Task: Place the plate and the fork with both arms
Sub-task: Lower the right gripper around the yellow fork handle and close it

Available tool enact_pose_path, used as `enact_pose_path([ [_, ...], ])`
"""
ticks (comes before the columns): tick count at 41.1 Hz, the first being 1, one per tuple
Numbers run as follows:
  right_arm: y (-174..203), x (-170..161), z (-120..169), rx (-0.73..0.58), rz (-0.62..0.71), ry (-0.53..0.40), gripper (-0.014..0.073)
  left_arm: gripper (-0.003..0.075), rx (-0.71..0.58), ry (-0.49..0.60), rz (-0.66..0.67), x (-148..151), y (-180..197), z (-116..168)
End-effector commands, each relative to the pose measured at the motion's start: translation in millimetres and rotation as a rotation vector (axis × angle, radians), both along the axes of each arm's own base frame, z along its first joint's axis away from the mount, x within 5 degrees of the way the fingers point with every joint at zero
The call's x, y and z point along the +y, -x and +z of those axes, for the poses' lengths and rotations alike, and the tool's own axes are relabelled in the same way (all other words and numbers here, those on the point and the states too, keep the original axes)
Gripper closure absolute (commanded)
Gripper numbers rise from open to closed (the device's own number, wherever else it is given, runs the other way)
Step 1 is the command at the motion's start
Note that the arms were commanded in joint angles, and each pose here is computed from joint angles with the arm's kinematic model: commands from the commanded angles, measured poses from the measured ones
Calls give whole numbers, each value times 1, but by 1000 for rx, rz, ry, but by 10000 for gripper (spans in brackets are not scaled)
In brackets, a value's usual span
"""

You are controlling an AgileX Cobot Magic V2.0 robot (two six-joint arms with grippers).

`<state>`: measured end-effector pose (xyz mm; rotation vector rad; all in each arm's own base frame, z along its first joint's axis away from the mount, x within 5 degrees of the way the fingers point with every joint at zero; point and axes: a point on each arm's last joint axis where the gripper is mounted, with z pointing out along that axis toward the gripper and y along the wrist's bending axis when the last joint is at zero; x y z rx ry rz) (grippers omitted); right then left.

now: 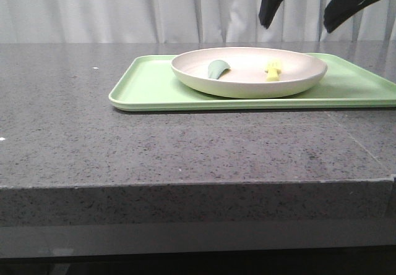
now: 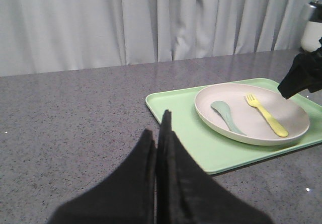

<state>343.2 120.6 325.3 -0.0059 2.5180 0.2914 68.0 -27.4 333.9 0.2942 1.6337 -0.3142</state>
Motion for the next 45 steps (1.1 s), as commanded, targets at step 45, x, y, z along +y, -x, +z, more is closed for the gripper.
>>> enact_pose_path([
  [45,-47,25,-24,115,-30,19,-41,739,-90,40,1,0,1,16],
])
